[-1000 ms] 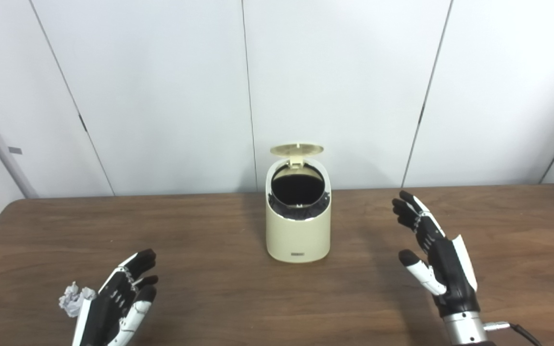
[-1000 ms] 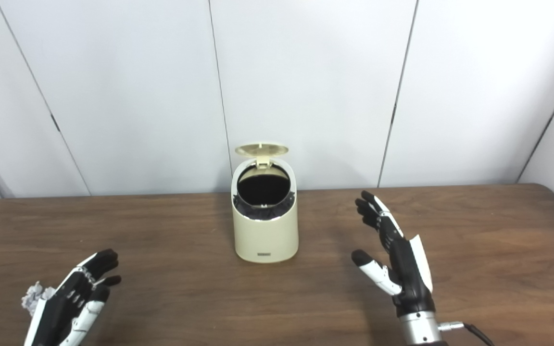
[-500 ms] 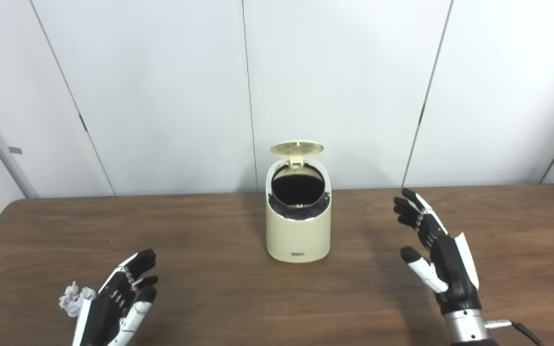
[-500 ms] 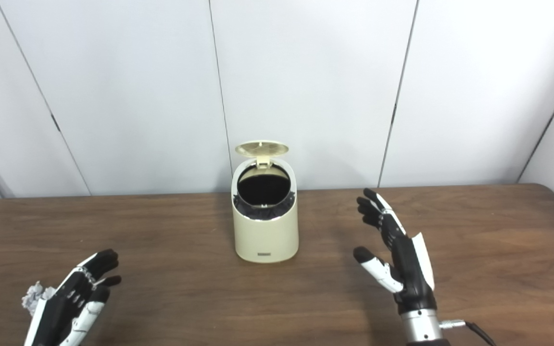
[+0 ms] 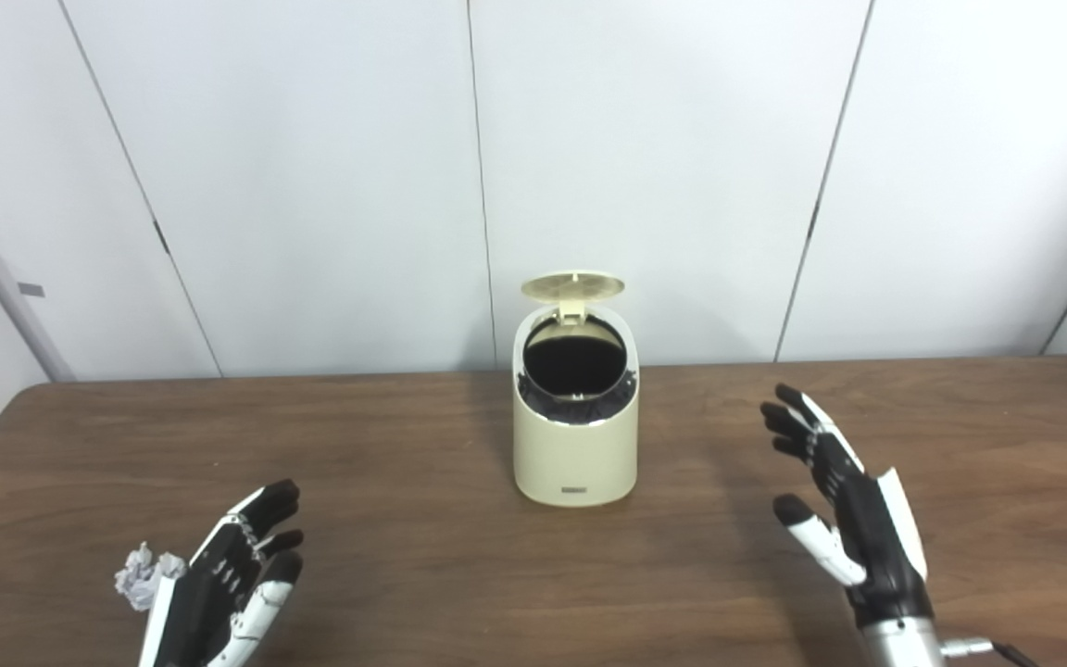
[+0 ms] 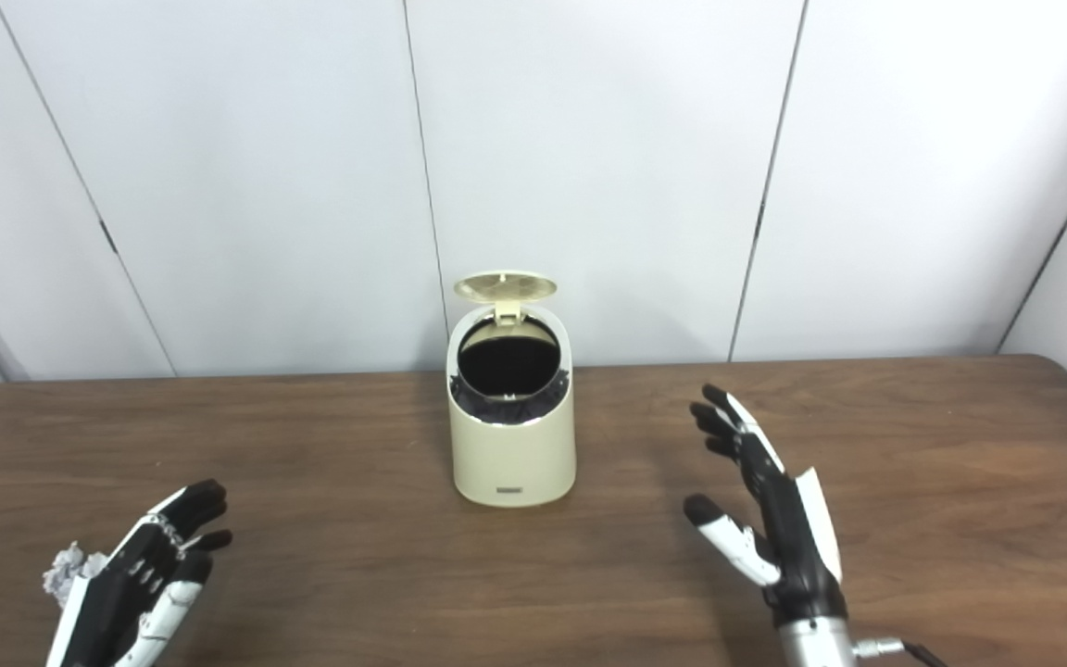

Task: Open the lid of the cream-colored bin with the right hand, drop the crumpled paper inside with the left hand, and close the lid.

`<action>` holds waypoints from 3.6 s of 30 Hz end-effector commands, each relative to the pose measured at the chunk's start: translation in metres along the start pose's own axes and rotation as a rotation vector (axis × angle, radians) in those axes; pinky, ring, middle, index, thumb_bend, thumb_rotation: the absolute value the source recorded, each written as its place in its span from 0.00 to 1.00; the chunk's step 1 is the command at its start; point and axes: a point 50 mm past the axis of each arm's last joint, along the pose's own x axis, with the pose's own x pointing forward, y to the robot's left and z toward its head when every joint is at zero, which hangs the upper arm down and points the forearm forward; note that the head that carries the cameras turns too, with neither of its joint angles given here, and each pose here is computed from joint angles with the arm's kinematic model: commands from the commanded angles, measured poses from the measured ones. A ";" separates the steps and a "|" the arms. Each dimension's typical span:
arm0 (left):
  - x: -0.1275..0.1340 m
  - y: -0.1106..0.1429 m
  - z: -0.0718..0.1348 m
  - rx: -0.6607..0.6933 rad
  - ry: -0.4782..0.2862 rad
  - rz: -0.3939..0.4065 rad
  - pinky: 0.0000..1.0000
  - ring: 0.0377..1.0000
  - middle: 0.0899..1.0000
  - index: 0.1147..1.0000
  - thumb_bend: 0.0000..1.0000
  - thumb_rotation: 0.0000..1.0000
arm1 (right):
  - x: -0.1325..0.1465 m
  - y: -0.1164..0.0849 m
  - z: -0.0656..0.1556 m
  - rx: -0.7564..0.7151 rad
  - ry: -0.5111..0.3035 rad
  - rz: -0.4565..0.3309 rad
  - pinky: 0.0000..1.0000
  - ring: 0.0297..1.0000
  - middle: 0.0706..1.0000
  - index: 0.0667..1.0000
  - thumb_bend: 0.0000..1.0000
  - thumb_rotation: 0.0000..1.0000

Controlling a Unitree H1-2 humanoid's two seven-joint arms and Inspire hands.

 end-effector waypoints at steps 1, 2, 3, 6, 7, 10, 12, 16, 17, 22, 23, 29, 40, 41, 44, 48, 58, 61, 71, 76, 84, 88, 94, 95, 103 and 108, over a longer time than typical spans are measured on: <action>0.006 0.004 0.010 0.013 -0.058 -0.003 0.75 0.84 0.82 0.79 0.72 0.58 | 0.003 -0.006 0.010 0.004 -0.054 -0.029 0.84 0.85 0.84 0.89 0.88 0.86; 0.006 0.004 0.010 0.013 -0.058 -0.002 0.75 0.84 0.82 0.79 0.72 0.58 | 0.001 -0.006 0.009 0.001 -0.053 -0.029 0.83 0.85 0.84 0.89 0.87 0.86; 0.006 0.004 0.010 0.016 -0.059 -0.002 0.75 0.84 0.82 0.79 0.71 0.58 | -0.001 -0.006 0.008 -0.003 -0.052 -0.029 0.81 0.85 0.84 0.88 0.86 0.86; 0.006 0.004 0.010 0.022 -0.059 -0.001 0.76 0.84 0.82 0.79 0.71 0.58 | -0.007 -0.008 0.003 -0.006 -0.045 -0.028 0.76 0.84 0.85 0.88 0.82 0.85; 0.006 0.005 0.009 0.023 -0.059 -0.001 0.76 0.84 0.82 0.78 0.72 0.58 | -0.010 -0.008 0.001 -0.010 -0.036 -0.029 0.75 0.84 0.85 0.87 0.82 0.85; 0.005 0.005 0.010 0.026 -0.058 -0.001 0.76 0.84 0.81 0.78 0.74 0.59 | -0.016 -0.009 -0.001 -0.010 -0.012 -0.036 0.76 0.84 0.85 0.87 0.82 0.86; 0.005 0.005 0.010 0.023 -0.057 0.000 0.76 0.84 0.81 0.78 0.74 0.59 | -0.018 -0.009 -0.002 -0.010 -0.010 -0.041 0.76 0.84 0.84 0.87 0.82 0.86; 0.005 0.005 0.011 0.020 -0.058 0.000 0.75 0.83 0.81 0.78 0.74 0.58 | -0.020 -0.009 -0.004 -0.009 0.000 -0.043 0.76 0.83 0.83 0.87 0.81 0.85; 0.005 0.005 0.012 0.023 -0.058 0.002 0.75 0.83 0.80 0.77 0.74 0.58 | -0.020 -0.008 -0.004 -0.010 0.002 -0.042 0.77 0.83 0.83 0.87 0.80 0.85; 0.006 0.006 0.013 0.042 -0.073 0.000 0.76 0.83 0.80 0.77 0.75 0.58 | -0.020 -0.008 -0.004 -0.021 -0.001 -0.043 0.76 0.83 0.83 0.87 0.79 0.86; 0.007 0.007 0.014 0.047 -0.075 0.004 0.75 0.82 0.80 0.77 0.74 0.57 | -0.020 -0.008 -0.004 -0.019 -0.001 -0.043 0.76 0.83 0.82 0.87 0.78 0.86; 0.010 0.012 0.026 0.135 -0.141 -0.003 0.69 0.78 0.79 0.76 0.74 0.53 | -0.020 -0.009 -0.006 -0.009 0.002 -0.045 0.78 0.83 0.83 0.87 0.79 0.85; 0.005 0.057 0.094 0.634 -0.312 0.024 0.68 0.78 0.77 0.72 0.83 0.31 | -0.020 -0.016 -0.010 0.004 0.015 -0.042 0.83 0.86 0.85 0.88 0.81 0.85; 0.005 0.061 0.100 0.688 -0.329 0.027 0.66 0.76 0.76 0.71 0.86 0.28 | -0.020 -0.017 -0.011 0.002 0.015 -0.042 0.82 0.85 0.85 0.89 0.81 0.85; 0.003 0.073 0.118 0.841 -0.390 0.041 0.62 0.73 0.72 0.69 0.90 0.26 | -0.020 -0.020 -0.014 0.014 0.019 -0.044 0.82 0.86 0.85 0.89 0.81 0.85; 0.004 0.087 0.129 0.905 -0.425 0.044 0.59 0.70 0.71 0.68 0.94 0.24 | -0.018 -0.024 -0.016 0.008 0.021 -0.043 0.83 0.86 0.84 0.89 0.80 0.84; 0.001 0.119 0.122 1.008 -0.320 0.084 0.57 0.68 0.70 0.68 0.96 0.25 | -0.015 -0.035 -0.021 0.030 0.015 -0.041 0.86 0.87 0.87 0.90 0.78 0.80; -0.001 0.120 0.110 1.004 -0.272 0.099 0.58 0.68 0.70 0.68 0.98 0.26 | -0.014 -0.040 -0.018 0.026 0.018 -0.042 0.86 0.88 0.87 0.90 0.76 0.81; -0.002 0.114 0.064 0.988 -0.086 0.085 0.67 0.80 0.82 0.79 1.00 0.37 | -0.011 -0.049 -0.008 0.048 0.023 -0.025 0.82 0.88 0.88 0.90 0.72 0.78; 0.002 0.114 0.050 1.002 -0.047 0.073 0.65 0.78 0.82 0.80 1.00 0.42 | -0.009 -0.053 -0.004 0.039 0.001 -0.011 0.76 0.85 0.86 0.88 0.70 0.78; 0.007 0.110 0.038 1.029 -0.020 0.072 0.64 0.77 0.82 0.80 1.00 0.47 | -0.006 -0.059 -0.006 0.023 -0.012 -0.015 0.64 0.79 0.80 0.82 0.75 0.78; 0.009 0.110 0.036 1.049 -0.023 0.091 0.65 0.78 0.83 0.82 1.00 0.45 | -0.007 -0.062 -0.007 -0.022 0.010 -0.030 0.56 0.75 0.77 0.78 0.92 0.84; 0.017 0.112 0.036 1.098 -0.039 0.116 0.66 0.79 0.84 0.84 1.00 0.43 | -0.006 -0.066 -0.009 -0.032 0.008 -0.033 0.52 0.71 0.74 0.75 0.96 0.85; 0.018 0.112 0.036 1.110 -0.042 0.118 0.66 0.80 0.85 0.85 1.00 0.43 | -0.006 -0.066 -0.009 -0.033 0.007 -0.034 0.51 0.70 0.73 0.75 0.96 0.86; 0.029 0.120 0.044 1.159 -0.053 0.143 0.65 0.80 0.83 0.85 1.00 0.44 | -0.006 -0.068 -0.012 -0.035 0.015 -0.037 0.49 0.69 0.71 0.74 0.98 0.87; 0.034 0.123 0.046 1.175 -0.041 0.137 0.62 0.76 0.80 0.81 1.00 0.44 | -0.005 -0.068 -0.012 -0.025 0.014 -0.038 0.49 0.69 0.70 0.73 0.99 0.87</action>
